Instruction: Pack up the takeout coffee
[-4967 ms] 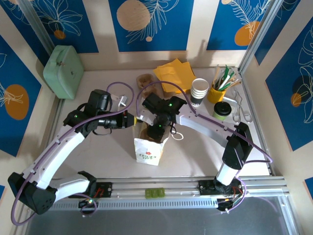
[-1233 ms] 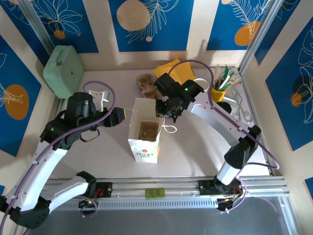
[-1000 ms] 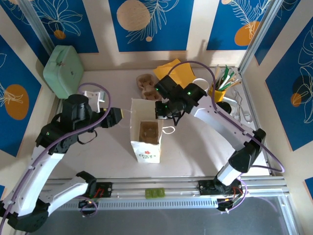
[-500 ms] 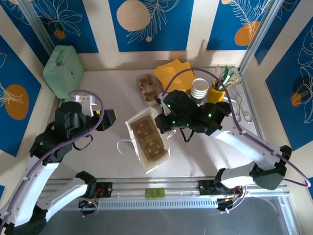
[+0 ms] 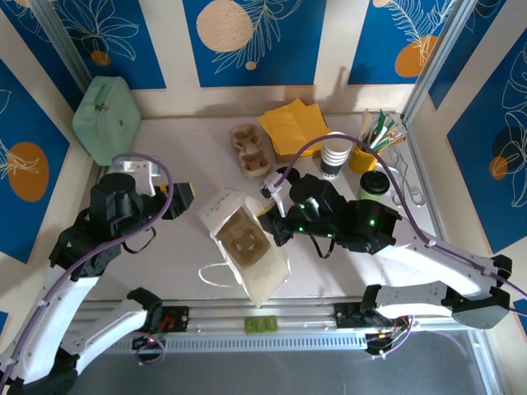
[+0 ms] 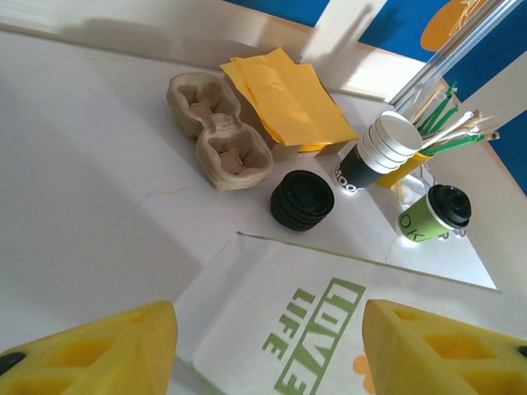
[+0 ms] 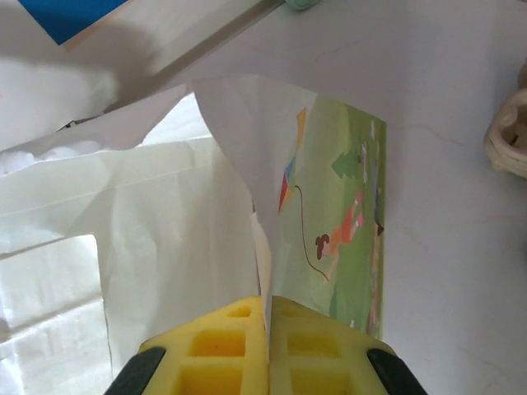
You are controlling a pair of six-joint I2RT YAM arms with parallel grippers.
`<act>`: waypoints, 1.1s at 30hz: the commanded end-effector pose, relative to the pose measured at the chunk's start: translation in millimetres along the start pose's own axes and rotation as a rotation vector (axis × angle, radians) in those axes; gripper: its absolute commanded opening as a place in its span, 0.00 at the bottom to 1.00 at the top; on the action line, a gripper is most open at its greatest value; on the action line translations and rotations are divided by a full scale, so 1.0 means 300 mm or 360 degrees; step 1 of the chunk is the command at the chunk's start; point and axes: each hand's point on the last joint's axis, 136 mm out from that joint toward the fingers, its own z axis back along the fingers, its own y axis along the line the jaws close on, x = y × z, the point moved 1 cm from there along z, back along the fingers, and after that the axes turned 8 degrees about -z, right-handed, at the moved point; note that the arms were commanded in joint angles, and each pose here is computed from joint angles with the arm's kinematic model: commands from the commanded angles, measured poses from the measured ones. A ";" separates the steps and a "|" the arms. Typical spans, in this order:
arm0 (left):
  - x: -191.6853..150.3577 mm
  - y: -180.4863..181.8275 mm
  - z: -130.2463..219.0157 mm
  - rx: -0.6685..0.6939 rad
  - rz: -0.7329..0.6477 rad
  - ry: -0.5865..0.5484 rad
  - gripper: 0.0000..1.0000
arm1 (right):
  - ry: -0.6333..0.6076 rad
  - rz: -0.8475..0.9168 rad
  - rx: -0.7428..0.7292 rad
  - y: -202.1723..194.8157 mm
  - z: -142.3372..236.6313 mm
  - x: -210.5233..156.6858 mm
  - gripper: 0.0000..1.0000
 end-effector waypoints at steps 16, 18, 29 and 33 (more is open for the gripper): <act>-0.003 0.000 -0.015 -0.0007 0.0045 -0.0016 0.62 | 0.0110 -0.0404 -0.0066 -0.012 0.018 0.068 0.00; -0.004 0.000 -0.017 -0.0010 0.0055 -0.0016 0.61 | 0.0145 -0.0483 -0.0081 -0.018 0.015 0.070 0.00; -0.039 0.011 -0.030 0.0001 0.0108 0.0024 0.61 | 0.0219 -0.0973 -0.0027 -0.140 -0.019 0.116 0.00; -0.044 0.014 -0.026 0.0007 0.0114 0.0029 0.61 | 0.0257 -0.1080 0.0024 -0.170 -0.046 0.124 0.00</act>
